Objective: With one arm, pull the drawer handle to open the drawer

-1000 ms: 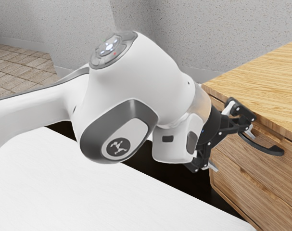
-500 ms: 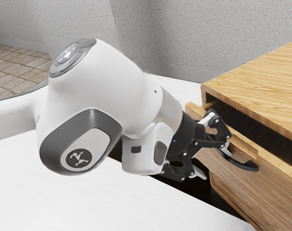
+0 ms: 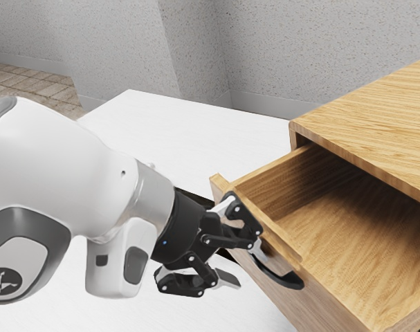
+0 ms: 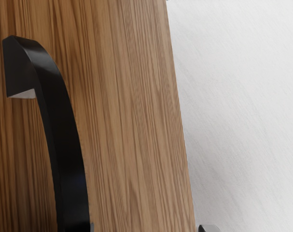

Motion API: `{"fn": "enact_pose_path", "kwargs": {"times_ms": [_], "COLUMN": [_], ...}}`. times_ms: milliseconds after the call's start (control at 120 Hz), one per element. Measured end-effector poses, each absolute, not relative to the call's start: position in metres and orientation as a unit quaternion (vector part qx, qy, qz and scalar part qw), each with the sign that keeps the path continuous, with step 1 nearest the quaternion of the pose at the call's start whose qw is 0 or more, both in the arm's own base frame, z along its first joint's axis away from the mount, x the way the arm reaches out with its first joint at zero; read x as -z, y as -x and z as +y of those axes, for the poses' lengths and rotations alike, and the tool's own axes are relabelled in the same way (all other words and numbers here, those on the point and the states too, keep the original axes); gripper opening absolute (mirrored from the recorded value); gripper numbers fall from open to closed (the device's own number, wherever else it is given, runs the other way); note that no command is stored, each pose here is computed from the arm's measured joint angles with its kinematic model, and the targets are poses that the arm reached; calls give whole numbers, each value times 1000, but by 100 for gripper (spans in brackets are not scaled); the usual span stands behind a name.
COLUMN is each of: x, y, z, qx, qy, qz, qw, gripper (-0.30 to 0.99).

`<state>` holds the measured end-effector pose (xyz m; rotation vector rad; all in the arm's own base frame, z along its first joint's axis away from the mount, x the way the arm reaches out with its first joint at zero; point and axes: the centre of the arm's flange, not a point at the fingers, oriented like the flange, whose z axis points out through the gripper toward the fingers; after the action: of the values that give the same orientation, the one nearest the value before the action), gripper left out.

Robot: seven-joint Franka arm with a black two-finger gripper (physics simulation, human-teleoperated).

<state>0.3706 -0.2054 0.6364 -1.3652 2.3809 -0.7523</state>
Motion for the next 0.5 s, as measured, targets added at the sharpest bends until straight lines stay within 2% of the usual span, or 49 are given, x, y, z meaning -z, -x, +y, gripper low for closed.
{"fn": "enact_pose_path", "kwargs": {"times_ms": [33, 258, 467, 500], "x": [-635, -640, -637, -637], "y": [-369, -346, -322, -317], "z": [-205, -201, -194, -192], "qx": [262, 270, 275, 277], "qy": [476, 483, 487, 487], "qz": [826, 819, 814, 813], "qw": [145, 153, 157, 158], "gripper": [28, 16, 22, 18]}}
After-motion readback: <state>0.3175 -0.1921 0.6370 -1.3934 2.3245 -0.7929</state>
